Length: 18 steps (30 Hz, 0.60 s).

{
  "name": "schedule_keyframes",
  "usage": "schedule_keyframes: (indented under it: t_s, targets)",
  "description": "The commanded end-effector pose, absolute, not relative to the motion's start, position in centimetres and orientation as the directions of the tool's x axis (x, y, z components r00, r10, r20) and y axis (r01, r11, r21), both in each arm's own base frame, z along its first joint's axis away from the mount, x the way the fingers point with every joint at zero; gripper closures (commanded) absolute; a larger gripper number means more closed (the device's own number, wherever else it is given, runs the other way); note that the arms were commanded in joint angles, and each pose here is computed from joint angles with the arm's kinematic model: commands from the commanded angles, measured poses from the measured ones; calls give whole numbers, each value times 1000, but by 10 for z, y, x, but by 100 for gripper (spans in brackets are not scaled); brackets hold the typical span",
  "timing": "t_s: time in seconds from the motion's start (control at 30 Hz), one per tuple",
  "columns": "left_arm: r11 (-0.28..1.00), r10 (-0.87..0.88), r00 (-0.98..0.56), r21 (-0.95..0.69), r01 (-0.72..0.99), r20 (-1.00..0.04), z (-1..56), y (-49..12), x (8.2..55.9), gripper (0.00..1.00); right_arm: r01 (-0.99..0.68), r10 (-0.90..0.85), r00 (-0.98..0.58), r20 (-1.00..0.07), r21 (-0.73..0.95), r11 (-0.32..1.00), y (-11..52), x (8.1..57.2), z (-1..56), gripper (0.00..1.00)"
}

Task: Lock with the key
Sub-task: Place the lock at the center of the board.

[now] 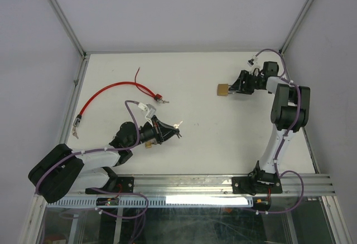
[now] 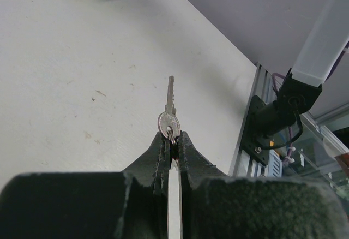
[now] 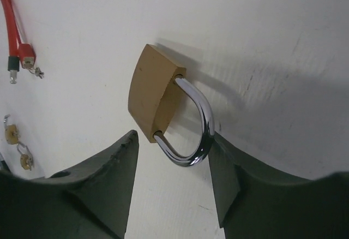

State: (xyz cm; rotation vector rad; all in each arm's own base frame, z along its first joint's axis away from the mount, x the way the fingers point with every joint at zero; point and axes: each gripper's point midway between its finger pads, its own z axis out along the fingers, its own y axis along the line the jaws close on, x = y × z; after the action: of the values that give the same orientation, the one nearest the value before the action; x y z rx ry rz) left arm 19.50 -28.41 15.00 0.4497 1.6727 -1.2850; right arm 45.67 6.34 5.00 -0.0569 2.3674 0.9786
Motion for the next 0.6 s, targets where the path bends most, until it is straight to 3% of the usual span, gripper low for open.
schedule_keyframes:
  t_s: [0.0, 0.17, 0.23, 0.27, 0.57]
  targets:
    - [315, -296, -449, -530, 788, -843, 180, -291, 194, 100, -346, 95, -757, -647, 520, 781, 50, 466, 83, 42]
    - [310, -297, -454, -534, 786, -840, 180, -292, 193, 100, -376, 34, -719, -694, 430, 821, 40, 461, 93, 34]
    - [309, -298, -455, -536, 786, -839, 179, -291, 193, 100, -384, 11, -716, -698, 408, 828, 38, 457, 95, 17]
    - [309, -300, -455, -536, 785, -839, 180, -291, 193, 100, -385, 0, -716, -698, 396, 834, 36, 456, 95, 14]
    - [307, -315, -443, -532, 789, -839, 186, -288, 191, 100, -438, -95, -655, -749, 274, 856, 28, 437, 118, 9]
